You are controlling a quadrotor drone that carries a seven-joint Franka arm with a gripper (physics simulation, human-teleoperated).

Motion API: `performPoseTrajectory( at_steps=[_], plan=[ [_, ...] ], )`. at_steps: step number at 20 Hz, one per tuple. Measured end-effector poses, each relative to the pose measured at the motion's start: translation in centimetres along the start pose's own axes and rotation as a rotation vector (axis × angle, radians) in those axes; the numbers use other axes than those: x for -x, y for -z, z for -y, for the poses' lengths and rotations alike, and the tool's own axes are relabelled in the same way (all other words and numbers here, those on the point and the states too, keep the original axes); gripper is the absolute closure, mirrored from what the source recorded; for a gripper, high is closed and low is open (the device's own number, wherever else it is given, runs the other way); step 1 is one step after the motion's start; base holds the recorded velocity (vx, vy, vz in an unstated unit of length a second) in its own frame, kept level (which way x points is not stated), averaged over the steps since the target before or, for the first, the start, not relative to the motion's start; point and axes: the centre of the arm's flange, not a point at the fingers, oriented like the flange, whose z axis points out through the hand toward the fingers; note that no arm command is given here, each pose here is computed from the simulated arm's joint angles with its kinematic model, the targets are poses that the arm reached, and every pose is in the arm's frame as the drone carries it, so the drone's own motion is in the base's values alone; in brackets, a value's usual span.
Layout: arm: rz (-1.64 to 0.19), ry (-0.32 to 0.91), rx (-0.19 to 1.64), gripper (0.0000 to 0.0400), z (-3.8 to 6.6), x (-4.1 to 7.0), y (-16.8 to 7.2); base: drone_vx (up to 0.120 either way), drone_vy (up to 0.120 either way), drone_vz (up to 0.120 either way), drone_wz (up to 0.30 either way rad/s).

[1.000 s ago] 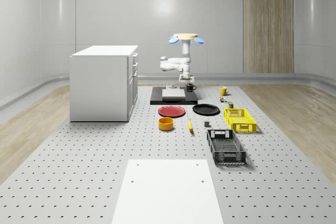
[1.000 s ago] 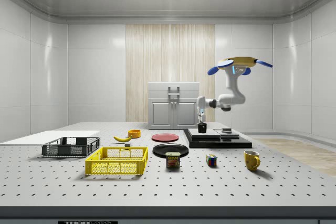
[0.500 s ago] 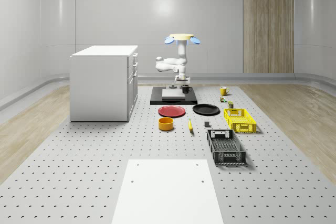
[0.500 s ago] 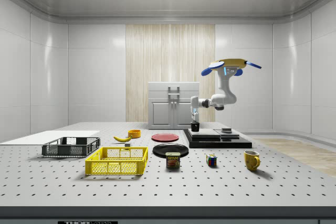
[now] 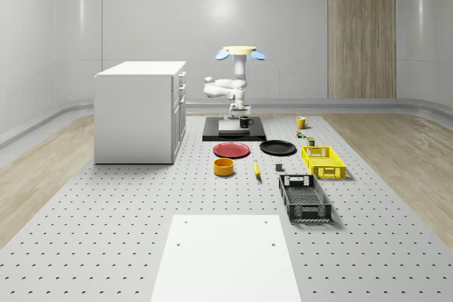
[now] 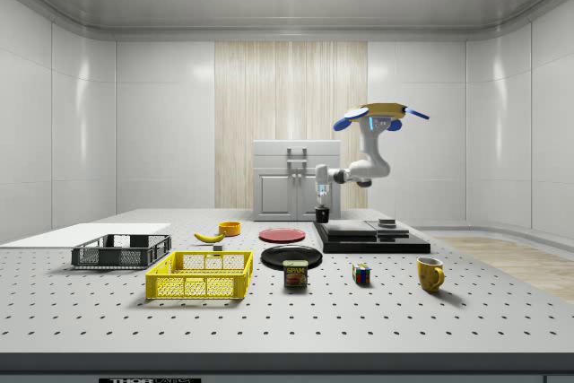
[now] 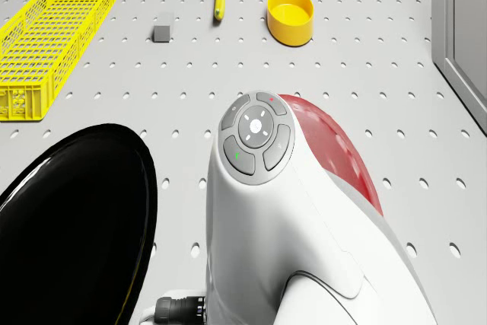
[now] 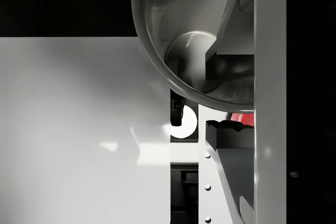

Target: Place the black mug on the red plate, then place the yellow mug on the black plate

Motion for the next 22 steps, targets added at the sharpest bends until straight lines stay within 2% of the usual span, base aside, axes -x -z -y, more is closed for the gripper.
performPoseTrajectory(
  at_steps=[8,21,22],
  plan=[
    [0.0,0.0,0.0,0.029,0.0,0.0,0.0,0.12,-0.12,0.0,0.0],
    [0.0,0.0,0.0,0.029,0.0,0.0,0.0,0.12,-0.003,0.0,0.0],
    [0.0,0.0,0.0,0.029,0.0,0.0,0.0,0.12,0.0,-0.12,0.0]
  ],
)
